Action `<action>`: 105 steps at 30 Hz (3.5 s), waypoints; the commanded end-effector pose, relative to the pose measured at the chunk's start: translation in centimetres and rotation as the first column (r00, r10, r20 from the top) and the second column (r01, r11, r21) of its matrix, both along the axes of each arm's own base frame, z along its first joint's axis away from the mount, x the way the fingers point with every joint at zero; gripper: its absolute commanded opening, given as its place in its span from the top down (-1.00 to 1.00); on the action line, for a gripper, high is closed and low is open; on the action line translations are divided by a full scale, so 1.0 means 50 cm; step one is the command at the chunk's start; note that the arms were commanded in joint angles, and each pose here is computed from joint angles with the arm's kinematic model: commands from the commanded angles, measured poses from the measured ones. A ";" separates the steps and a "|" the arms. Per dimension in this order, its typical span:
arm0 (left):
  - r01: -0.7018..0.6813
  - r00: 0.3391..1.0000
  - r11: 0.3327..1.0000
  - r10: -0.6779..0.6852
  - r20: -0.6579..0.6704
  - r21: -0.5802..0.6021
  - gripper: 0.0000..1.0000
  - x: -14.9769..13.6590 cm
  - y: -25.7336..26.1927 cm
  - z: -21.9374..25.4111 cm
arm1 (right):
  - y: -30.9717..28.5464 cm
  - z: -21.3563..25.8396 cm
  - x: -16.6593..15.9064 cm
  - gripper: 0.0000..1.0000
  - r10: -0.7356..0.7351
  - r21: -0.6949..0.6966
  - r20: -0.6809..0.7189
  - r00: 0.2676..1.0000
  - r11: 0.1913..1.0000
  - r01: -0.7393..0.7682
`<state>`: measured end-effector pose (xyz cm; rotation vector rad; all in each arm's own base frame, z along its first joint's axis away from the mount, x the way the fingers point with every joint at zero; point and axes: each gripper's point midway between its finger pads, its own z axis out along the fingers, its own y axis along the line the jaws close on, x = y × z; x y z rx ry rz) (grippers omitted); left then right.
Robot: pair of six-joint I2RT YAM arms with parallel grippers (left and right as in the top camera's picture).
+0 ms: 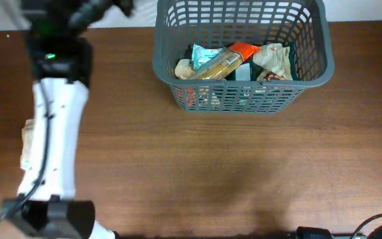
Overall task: Pack container
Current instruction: 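Carry the Kleenex pack over the basket and release it inside, then lower the left gripper onto the beige paper bag on the left and grasp it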
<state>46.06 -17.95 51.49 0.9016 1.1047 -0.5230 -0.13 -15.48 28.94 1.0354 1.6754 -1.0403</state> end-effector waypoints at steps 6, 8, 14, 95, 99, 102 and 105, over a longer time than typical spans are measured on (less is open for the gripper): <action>0.484 0.859 0.874 -0.467 -0.210 0.033 0.96 -0.047 -0.209 -0.203 | 0.002 -0.004 0.004 -0.99 0.022 0.005 0.002 1.000 1.000 -0.022; 0.545 0.816 0.838 -0.523 -0.247 0.025 0.96 -0.058 -0.237 -0.237 | 0.002 -0.004 0.005 -0.99 0.024 0.006 0.002 1.000 1.000 -0.024; 0.552 0.729 0.833 -0.506 -0.461 -0.040 0.96 -0.028 -0.271 -0.363 | 0.002 -0.004 0.005 -0.99 0.024 0.006 0.002 1.000 1.000 -0.024; -0.334 -0.257 0.479 0.782 -0.567 0.812 -0.99 -0.144 0.732 -0.624 | 0.005 -0.005 0.014 -0.99 0.043 0.017 0.016 0.999 0.999 -0.044; -0.225 -0.278 0.526 0.772 -0.571 0.821 -0.99 -0.185 0.752 -0.730 | 0.006 -0.006 0.013 -0.99 0.047 0.018 0.021 0.999 0.999 -0.047; -0.162 -0.246 0.559 0.775 -0.582 0.813 -0.99 -0.208 0.755 -0.781 | 0.008 -0.010 0.015 -0.98 0.061 0.019 0.008 0.998 0.998 -0.061; -0.123 -0.218 0.565 0.787 -0.577 0.816 -0.99 -0.226 0.769 -0.821 | 0.007 -0.015 0.018 -0.99 0.063 0.017 -0.012 0.998 0.998 -0.062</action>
